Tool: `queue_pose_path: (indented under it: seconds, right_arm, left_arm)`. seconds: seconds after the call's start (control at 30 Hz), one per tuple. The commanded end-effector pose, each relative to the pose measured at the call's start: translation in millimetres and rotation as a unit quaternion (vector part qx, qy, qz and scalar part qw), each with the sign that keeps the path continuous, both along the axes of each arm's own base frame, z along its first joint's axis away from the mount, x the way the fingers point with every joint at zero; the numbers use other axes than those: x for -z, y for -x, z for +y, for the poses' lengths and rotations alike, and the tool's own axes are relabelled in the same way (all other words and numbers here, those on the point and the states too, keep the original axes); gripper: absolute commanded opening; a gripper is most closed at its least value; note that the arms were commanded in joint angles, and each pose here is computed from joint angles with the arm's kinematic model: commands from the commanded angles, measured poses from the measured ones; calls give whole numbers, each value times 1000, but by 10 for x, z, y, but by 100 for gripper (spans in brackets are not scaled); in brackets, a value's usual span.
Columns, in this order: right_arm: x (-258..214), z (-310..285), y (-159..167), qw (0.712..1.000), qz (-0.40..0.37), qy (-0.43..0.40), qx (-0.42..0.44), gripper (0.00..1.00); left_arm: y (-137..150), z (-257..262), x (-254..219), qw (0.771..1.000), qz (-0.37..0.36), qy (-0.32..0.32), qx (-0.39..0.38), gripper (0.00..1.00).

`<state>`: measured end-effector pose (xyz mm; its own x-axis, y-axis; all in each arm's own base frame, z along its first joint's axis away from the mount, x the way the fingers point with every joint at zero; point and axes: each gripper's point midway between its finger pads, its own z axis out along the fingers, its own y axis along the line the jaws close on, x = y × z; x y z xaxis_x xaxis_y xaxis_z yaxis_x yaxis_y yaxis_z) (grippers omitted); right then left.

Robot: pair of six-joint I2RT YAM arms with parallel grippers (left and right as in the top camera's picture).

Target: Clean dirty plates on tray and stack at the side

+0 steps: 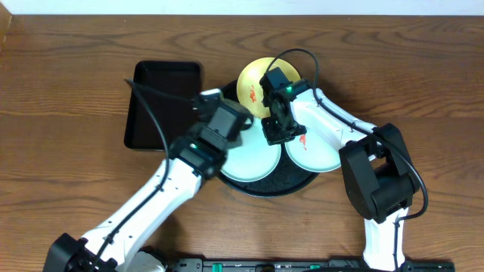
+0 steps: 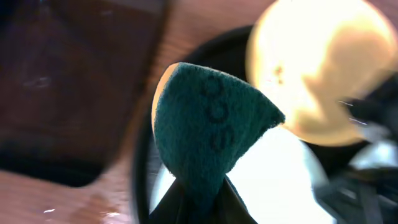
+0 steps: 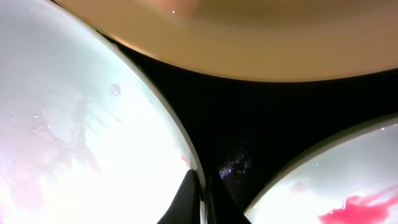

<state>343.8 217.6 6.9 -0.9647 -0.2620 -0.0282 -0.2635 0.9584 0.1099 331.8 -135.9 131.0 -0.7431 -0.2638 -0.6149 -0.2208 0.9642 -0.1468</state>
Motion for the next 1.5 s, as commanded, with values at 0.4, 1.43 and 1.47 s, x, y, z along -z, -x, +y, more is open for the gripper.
queue_pose_path:
  seconds: [0.4, 1.43, 1.47]
  right_arm:
    - [-99, 30, 8, 1000, -3, -8, -5, 1]
    - [-1623, -515, -337, 958, -260, 111, -43, 1]
    - [-1657, -534, -350, 953, -270, 126, -48, 1]
  left_arm:
    - [45, 937, 193, 985, 65, 14, -162, 8]
    - [-10, 1231, 205, 977, 54, -19, -205, 8]
    - [-14, 1226, 205, 977, 53, -18, -204, 8]
